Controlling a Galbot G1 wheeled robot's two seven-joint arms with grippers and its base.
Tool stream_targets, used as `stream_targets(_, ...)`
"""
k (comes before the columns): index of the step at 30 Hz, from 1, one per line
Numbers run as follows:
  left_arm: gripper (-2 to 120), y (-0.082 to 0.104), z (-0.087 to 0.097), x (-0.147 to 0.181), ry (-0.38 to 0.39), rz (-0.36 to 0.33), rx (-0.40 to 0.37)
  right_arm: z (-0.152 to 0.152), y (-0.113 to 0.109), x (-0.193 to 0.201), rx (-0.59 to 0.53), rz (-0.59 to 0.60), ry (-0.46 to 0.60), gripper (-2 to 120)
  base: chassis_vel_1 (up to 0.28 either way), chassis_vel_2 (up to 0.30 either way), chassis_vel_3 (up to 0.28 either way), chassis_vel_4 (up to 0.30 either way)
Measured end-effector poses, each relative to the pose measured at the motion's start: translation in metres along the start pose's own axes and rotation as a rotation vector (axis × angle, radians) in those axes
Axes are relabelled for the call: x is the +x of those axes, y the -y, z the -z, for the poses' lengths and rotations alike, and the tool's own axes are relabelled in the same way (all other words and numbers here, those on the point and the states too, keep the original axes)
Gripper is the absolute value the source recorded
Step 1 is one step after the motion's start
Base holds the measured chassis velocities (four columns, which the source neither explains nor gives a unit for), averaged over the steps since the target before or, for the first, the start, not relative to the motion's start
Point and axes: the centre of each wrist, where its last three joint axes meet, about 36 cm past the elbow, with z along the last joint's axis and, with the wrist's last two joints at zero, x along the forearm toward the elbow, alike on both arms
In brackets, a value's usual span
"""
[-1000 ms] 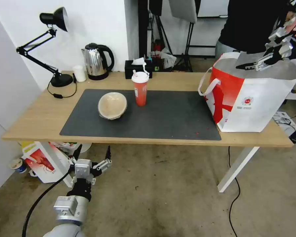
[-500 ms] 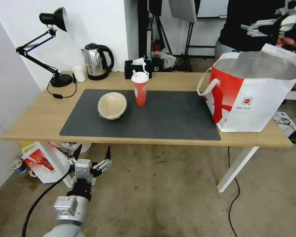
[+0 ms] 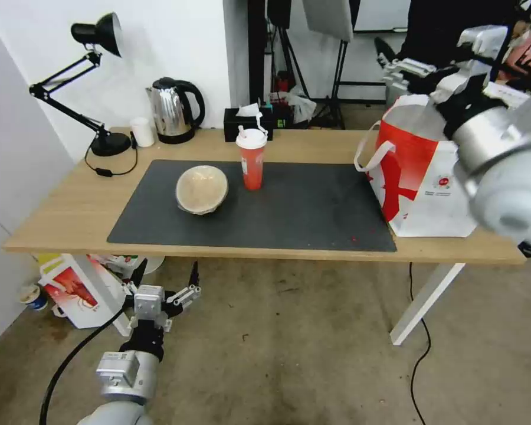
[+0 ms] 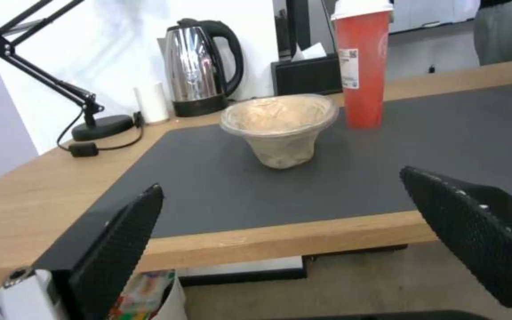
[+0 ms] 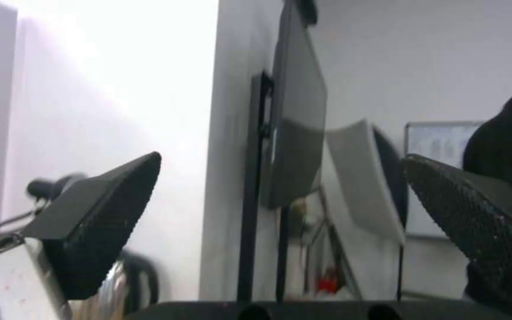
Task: Pick up the trash from the table and place it into the takeout bag.
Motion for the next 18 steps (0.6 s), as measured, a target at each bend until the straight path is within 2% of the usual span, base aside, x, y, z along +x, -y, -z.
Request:
stream_targets(12, 100, 0.0, 0.0, 0.0, 0.0, 0.0, 0.0, -0.032, -0.017, 0.034, -0.073, -0.136, 0.052, 100, 0.0, 0.0, 0.0, 0.0)
stream_targets(18, 100, 0.0, 0.0, 0.0, 0.0, 0.0, 0.0, -0.04, -0.023, 0.056, -0.055, -0.177, 0.066, 100, 0.0, 0.0, 0.0, 0.0)
